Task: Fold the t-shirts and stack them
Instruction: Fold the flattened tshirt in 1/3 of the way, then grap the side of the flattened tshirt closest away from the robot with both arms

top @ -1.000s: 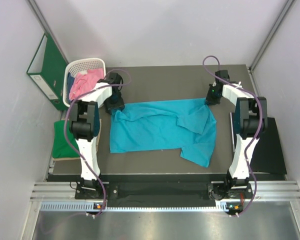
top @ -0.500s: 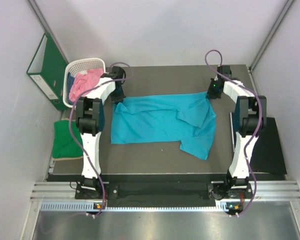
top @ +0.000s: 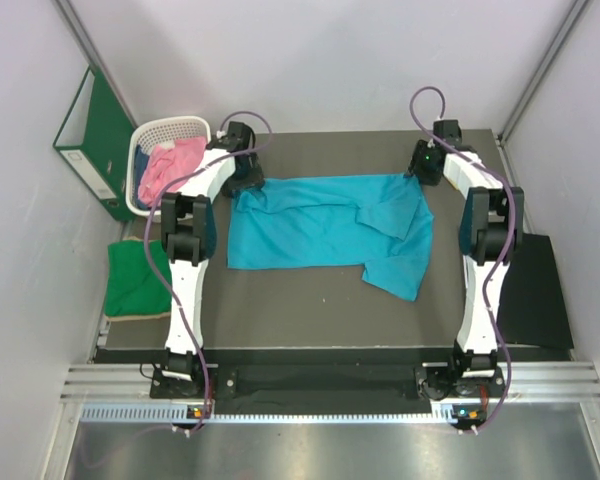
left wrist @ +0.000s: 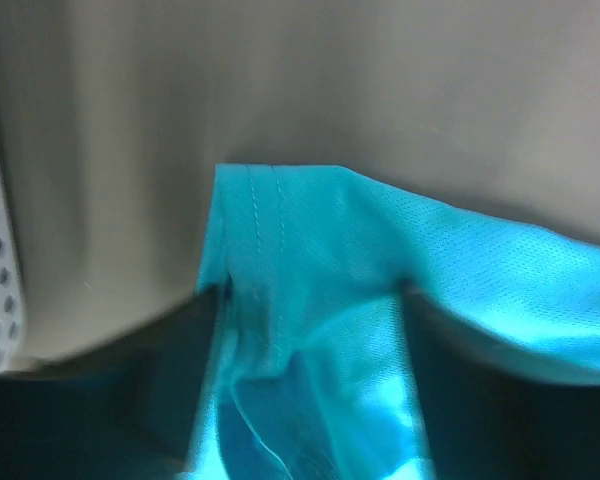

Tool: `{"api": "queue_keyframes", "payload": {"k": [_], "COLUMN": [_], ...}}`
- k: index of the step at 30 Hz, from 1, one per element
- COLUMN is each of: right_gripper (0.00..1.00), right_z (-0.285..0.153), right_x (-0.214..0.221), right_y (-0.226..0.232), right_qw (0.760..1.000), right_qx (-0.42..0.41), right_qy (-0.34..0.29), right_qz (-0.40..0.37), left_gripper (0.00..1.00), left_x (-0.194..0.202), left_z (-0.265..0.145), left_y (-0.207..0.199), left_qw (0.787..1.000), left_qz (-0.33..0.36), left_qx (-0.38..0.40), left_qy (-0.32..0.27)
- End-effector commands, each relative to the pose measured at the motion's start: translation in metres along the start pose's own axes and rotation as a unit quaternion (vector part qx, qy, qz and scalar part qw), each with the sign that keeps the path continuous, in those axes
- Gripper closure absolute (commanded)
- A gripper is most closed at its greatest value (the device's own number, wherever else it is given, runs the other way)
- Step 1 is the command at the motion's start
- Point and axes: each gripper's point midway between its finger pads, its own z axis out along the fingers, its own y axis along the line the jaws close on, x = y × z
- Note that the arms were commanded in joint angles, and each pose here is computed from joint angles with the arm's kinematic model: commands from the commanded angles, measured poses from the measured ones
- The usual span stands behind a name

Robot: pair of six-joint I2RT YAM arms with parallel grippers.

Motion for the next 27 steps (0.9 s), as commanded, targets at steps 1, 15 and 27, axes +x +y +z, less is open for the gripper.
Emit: {"api": "queue_keyframes", "payload": {"k": [1, 15, 27], "right_gripper": [0.35, 0.00, 0.00], "right_z": [-0.037, -0.197, -0.205], "right_x": [-0.036, 0.042, 0.207], "right_y": [0.004, -0.029, -0.041], "right_qw": [0.998, 0.990, 0.948], "right_qx": [0.007, 0.017, -0.032], "right_qy": [-0.062, -0.082, 0.093], "right_qz": [-0.013, 0.118, 0.301], "left_gripper": [0.02, 0.01, 0.01], "left_x": [-0.043, 0.048, 0.178], "left_z": [-0.059, -0.172, -0.142], "left_y": [-0.008, 0.030, 0.061], "left_qw": [0.996, 0.997, 0.985], "left_qz": [0.011, -0.010, -0.143], "left_qx": [0.007, 0.042, 0.080], "left_qy": [-0.090, -0.064, 0.056]}}
